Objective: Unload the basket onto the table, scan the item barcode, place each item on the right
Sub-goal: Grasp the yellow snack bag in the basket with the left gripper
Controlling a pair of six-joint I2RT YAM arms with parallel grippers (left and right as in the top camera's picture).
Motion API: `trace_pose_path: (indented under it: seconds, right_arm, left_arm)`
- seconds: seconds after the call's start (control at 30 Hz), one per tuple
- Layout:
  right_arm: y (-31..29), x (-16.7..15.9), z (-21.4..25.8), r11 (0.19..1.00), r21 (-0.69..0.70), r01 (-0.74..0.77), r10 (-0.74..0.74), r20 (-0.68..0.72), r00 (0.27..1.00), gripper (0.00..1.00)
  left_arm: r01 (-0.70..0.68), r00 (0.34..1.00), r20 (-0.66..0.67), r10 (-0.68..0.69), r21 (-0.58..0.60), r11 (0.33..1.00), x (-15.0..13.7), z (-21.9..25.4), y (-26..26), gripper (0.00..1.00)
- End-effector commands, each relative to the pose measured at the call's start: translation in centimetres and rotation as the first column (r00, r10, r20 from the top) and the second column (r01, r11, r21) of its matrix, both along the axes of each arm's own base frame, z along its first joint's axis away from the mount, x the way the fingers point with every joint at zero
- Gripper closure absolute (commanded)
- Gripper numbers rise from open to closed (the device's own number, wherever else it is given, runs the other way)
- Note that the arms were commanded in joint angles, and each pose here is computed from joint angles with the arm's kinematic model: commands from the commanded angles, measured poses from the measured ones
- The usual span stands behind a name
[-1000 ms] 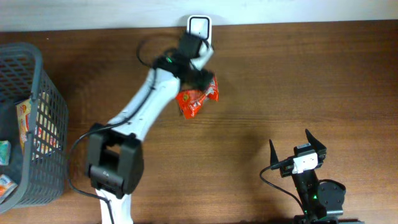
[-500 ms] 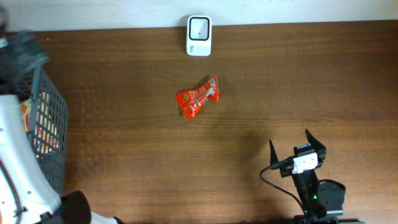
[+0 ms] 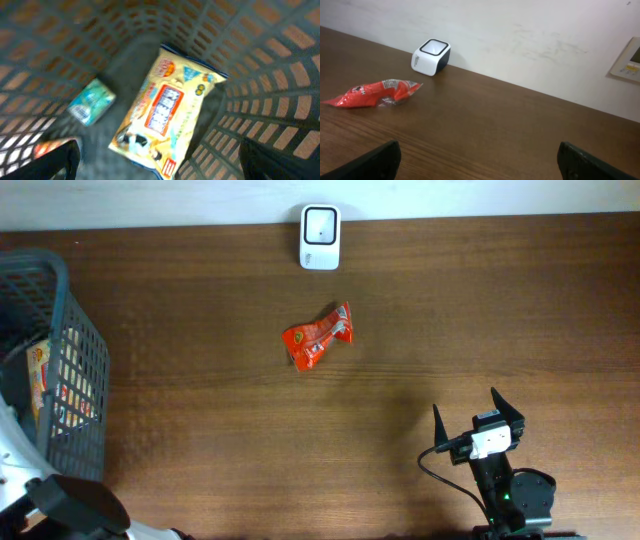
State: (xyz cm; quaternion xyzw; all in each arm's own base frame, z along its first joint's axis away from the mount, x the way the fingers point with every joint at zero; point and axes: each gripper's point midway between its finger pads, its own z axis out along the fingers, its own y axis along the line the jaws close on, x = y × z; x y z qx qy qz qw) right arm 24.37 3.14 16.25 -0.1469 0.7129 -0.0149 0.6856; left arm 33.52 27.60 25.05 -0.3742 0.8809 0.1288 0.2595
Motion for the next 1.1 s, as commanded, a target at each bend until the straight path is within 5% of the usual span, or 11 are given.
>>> trace_pose_path:
  seconds: [0.0, 0.43, 1.07]
  right_arm:
    - [0.0, 0.0, -0.3, 1.0, 0.007, 0.001, -0.001, -0.005, 1.0, 0.01]
    - [0.0, 0.0, -0.3, 1.0, 0.007, 0.001, -0.001, -0.005, 1.0, 0.01]
    - [0.0, 0.0, -0.3, 1.0, 0.007, 0.001, -0.001, -0.005, 1.0, 0.01]
  left_arm:
    - [0.22, 0.975, 0.054, -0.216, -0.087, 0.972, 1.0, -2.5, -0.7, 0.01]
    - [0.441, 0.894, -0.031, -0.447, -0.118, 0.89, 2.6, -11.0, 0.5, 0.01]
    - [0.441, 0.852, -0.169, -0.495, -0.275, 0.854, 2.5, -22.9, 1.6, 0.01]
